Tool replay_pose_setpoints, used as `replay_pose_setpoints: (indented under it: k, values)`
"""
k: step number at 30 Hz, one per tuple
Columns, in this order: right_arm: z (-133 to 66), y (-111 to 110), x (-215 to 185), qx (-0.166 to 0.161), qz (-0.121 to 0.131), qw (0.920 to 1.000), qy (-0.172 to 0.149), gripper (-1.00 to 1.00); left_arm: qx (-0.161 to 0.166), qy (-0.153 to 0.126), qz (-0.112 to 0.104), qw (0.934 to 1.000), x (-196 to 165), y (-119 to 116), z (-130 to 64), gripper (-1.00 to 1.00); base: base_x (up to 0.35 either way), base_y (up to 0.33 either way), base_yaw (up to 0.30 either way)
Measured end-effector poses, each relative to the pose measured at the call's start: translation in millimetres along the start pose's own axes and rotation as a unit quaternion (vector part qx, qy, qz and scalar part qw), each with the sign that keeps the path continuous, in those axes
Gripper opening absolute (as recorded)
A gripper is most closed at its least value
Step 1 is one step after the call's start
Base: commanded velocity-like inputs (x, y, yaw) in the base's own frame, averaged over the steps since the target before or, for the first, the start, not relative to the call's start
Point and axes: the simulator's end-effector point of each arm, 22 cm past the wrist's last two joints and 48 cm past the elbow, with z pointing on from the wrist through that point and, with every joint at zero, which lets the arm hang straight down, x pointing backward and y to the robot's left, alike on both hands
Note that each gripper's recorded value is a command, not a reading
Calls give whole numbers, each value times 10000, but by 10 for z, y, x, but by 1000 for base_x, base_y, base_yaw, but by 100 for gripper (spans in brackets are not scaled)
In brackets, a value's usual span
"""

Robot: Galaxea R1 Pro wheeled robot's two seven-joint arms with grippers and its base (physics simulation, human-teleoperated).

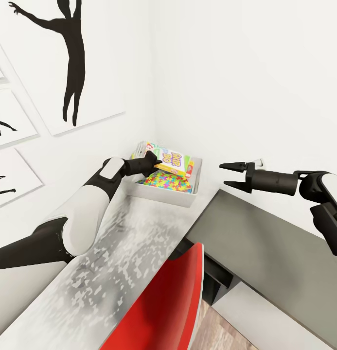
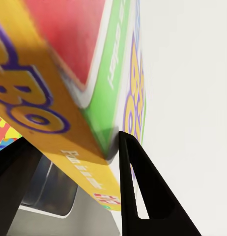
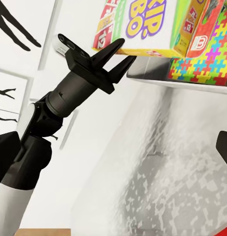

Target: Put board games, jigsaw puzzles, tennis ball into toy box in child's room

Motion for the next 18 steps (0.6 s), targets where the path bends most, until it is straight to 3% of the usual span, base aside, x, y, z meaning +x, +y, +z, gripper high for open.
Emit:
replay_pose_setpoints:
  k: [12, 13, 18]
  values:
    - [5, 1, 3, 6, -9, 10000, 1, 100, -3, -136, 7, 9999, -58, 4, 1, -100, 0, 0, 0]
    - [5, 1, 3, 5, -9, 10000, 1, 100, -3, -138, 7, 9999, -59, 4, 1, 100, 0, 0, 0]
    - [2, 0, 1, 9, -12, 10000, -1, 100, -1, -141, 9, 9999, -60, 2, 1, 100, 0, 0, 0]
